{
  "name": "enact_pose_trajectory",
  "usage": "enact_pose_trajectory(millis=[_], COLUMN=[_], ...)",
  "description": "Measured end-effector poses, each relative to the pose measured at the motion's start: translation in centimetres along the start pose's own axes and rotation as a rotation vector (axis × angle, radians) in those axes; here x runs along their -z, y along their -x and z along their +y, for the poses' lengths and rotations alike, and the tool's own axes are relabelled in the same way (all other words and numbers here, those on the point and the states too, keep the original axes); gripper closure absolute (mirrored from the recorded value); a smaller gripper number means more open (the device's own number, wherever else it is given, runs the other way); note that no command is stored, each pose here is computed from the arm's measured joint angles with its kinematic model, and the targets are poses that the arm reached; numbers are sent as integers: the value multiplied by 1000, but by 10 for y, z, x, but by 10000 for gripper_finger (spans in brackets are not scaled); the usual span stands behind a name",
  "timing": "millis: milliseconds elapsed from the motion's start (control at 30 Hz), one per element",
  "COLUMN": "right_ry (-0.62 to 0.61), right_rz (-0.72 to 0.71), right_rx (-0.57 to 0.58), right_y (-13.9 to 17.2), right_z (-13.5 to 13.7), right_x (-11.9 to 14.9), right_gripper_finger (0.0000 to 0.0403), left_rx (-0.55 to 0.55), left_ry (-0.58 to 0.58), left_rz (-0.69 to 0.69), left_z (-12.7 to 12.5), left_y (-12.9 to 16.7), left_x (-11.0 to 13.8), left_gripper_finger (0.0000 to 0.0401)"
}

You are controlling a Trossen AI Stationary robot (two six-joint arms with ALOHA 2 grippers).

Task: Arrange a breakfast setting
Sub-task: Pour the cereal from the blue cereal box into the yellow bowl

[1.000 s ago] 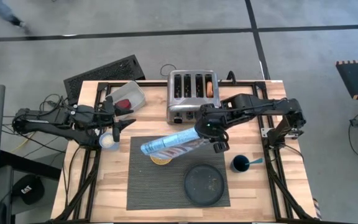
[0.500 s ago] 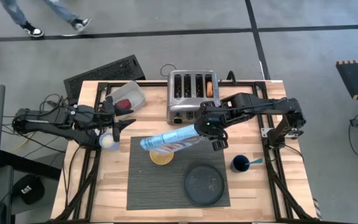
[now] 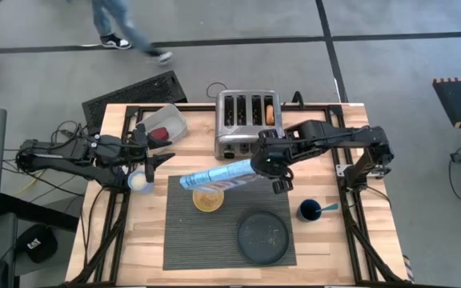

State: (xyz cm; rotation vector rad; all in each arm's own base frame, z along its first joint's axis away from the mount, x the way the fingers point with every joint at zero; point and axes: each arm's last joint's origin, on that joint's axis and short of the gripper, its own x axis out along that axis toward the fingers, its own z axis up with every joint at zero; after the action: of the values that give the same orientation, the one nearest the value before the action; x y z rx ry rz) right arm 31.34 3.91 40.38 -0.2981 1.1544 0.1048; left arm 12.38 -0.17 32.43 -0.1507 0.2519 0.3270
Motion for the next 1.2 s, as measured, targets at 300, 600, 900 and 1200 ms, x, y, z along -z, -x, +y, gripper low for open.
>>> enact_pose_trajectory(millis=[300, 600, 900, 1200], right_ry=[6, -1, -20, -17], right_rz=[2, 9, 8, 24], right_rx=[4, 3, -20, 15], right_y=[0, 0, 0, 0], right_z=[1, 0, 0, 0], right_x=[0, 1, 1, 2], right_gripper_finger=[254, 259, 260, 260], left_rx=[0, 0, 0, 0], left_ry=[0, 0, 0, 0], left_rz=[0, 1, 0, 0], left_z=[0, 0, 0, 0], left_y=[0, 0, 0, 0], left_x=[0, 0, 0, 0], left_gripper_finger=[214, 214, 214, 214])
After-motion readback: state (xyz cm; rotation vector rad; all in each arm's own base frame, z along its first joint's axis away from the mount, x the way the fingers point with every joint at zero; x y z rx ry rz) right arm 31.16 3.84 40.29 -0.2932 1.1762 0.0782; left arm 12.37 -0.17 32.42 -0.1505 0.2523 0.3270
